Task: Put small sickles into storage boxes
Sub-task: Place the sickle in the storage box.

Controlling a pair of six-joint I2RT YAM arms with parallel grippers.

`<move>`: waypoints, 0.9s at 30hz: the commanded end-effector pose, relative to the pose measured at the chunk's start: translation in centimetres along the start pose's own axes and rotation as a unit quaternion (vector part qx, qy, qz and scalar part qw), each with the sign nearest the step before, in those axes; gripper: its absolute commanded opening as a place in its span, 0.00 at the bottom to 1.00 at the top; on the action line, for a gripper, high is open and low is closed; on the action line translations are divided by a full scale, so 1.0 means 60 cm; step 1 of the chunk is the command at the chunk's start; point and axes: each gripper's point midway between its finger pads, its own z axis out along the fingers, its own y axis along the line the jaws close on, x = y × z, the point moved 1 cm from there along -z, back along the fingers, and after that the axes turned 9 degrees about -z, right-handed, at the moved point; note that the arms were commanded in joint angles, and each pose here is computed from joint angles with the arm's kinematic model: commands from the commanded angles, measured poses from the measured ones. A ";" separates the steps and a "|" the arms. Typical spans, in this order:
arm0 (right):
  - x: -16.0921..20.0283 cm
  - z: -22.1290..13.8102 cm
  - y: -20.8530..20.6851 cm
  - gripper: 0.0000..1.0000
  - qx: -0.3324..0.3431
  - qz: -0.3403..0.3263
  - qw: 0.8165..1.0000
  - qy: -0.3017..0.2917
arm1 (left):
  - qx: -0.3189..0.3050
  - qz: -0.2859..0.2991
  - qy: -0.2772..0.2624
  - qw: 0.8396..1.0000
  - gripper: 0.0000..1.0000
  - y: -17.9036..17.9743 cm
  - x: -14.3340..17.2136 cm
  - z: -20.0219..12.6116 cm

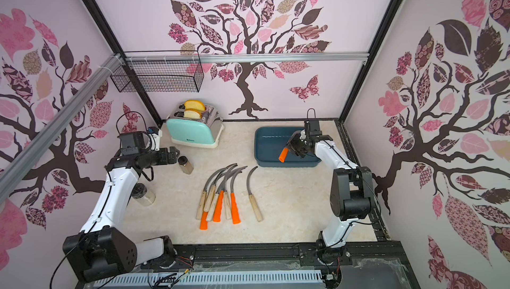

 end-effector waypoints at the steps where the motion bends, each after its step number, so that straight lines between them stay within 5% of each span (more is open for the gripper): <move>1: -0.014 -0.004 0.000 0.06 -0.010 0.036 0.999 -0.019 | 0.013 -0.006 -0.009 1.000 0.98 -0.007 -0.013 -0.007; 27: -0.053 0.081 -0.065 0.06 0.053 0.137 0.988 -0.041 | 0.032 0.015 -0.018 0.999 0.98 -0.051 -0.017 -0.007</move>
